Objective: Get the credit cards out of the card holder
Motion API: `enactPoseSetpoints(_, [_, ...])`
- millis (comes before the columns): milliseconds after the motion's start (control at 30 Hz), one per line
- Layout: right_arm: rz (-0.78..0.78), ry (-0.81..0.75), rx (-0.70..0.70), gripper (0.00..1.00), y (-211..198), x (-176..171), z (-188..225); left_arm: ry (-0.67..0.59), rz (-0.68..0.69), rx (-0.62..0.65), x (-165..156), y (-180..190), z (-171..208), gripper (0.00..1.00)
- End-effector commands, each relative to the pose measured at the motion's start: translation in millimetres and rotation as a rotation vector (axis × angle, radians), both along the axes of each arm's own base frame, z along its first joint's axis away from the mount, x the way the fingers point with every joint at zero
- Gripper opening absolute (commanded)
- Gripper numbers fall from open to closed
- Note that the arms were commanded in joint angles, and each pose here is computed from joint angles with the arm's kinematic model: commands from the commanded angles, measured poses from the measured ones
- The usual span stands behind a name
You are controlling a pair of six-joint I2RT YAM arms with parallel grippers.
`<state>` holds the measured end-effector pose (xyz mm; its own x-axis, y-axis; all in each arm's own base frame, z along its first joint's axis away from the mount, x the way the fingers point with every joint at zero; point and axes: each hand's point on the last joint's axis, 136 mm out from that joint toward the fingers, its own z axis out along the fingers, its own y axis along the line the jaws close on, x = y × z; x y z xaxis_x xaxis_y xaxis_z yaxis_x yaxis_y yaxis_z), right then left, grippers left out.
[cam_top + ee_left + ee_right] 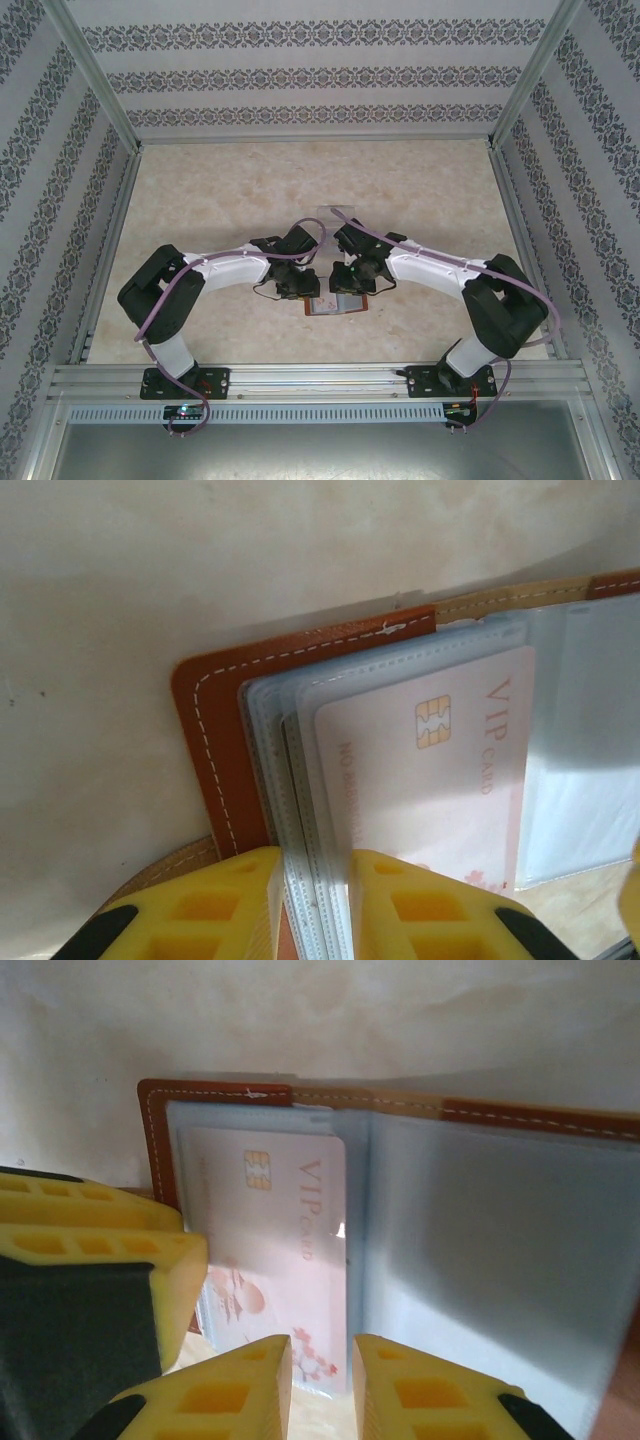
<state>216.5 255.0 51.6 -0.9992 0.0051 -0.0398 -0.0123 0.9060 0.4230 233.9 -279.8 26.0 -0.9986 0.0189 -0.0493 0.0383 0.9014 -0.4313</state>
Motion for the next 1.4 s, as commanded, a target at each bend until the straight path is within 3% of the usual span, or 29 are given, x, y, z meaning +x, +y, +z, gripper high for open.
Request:
enactPoseSetpoints(0, [-0.012, 0.027, 0.045, 0.25, 8, 2, -5, 0.020, -0.017, 0.038, -10, 4, -11, 0.24])
enactPoseSetpoints(700, [-0.007, 0.057, 0.029, 0.24, 10, 5, -22, 0.023, -0.022, 0.029, -11, 3, -11, 0.23])
enactPoseSetpoints(800, [-0.009, 0.046, 0.031, 0.18, 9, 6, -19, 0.024, -0.023, 0.028, -11, 2, -12, 0.22])
enactPoseSetpoints(1033, [-0.007, 0.053, 0.028, 0.16, 9, 6, -21, 0.024, -0.021, 0.026, -11, 2, -12, 0.22])
enactPoseSetpoints(1367, [-0.010, 0.063, -0.022, 0.25, 2, 4, -30, 0.025, -0.024, 0.025, -11, 2, -12, 0.22])
